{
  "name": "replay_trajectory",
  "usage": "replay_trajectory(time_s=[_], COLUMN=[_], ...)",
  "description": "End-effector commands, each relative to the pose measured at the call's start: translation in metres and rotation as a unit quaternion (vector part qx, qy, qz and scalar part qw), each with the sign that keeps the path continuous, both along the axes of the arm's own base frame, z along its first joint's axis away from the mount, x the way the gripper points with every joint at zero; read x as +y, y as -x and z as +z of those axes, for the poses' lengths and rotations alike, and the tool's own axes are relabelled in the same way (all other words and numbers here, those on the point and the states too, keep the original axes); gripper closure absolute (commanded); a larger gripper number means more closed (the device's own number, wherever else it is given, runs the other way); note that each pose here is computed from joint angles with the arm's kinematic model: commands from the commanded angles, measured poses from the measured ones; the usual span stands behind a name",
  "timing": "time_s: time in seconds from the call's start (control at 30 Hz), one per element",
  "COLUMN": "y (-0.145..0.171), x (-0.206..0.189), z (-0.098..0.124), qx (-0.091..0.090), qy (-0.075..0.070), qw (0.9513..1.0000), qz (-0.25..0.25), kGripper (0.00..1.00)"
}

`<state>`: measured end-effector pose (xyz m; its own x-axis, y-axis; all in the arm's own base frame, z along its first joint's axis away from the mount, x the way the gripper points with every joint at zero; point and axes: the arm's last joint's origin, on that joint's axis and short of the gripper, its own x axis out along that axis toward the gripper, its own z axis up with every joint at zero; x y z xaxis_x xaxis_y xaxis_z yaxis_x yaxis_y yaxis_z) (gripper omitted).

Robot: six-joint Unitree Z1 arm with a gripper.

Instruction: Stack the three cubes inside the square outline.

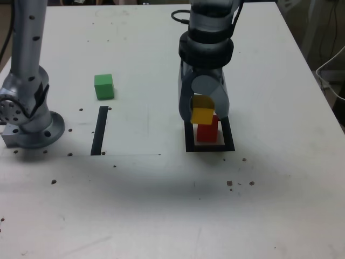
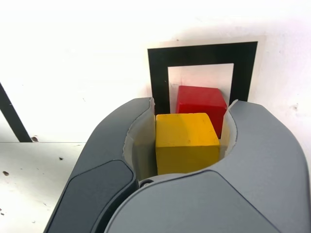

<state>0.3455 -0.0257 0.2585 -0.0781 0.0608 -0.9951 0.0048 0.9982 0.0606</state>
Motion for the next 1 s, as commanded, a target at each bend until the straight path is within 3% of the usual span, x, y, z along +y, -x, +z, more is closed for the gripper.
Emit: replay_trajectory(time_s=[0.0, 0.4, 0.53, 0.67, 0.87, 0.97], y=[-0.0002, -0.0047, -0.0046, -0.0036, -0.0014, -0.0003], x=[-0.0011, -0.0013, -0.0014, -0.0017, -0.0017, -0.0012], z=[0.0003, -0.0052, -0.0065, -0.0068, -0.0079, -0.0092], qx=[-0.004, -0.013, -0.012, -0.008, -0.002, -0.001], qy=[0.002, -0.004, -0.003, 0.001, 0.002, -0.003], qw=[1.0000, 0.9999, 0.9999, 1.0000, 1.0000, 1.0000], qz=[-0.001, -0.003, -0.002, -0.002, 0.001, 0.004], kGripper=[0.89, 0.89, 0.84, 0.65, 0.21, 0.05])
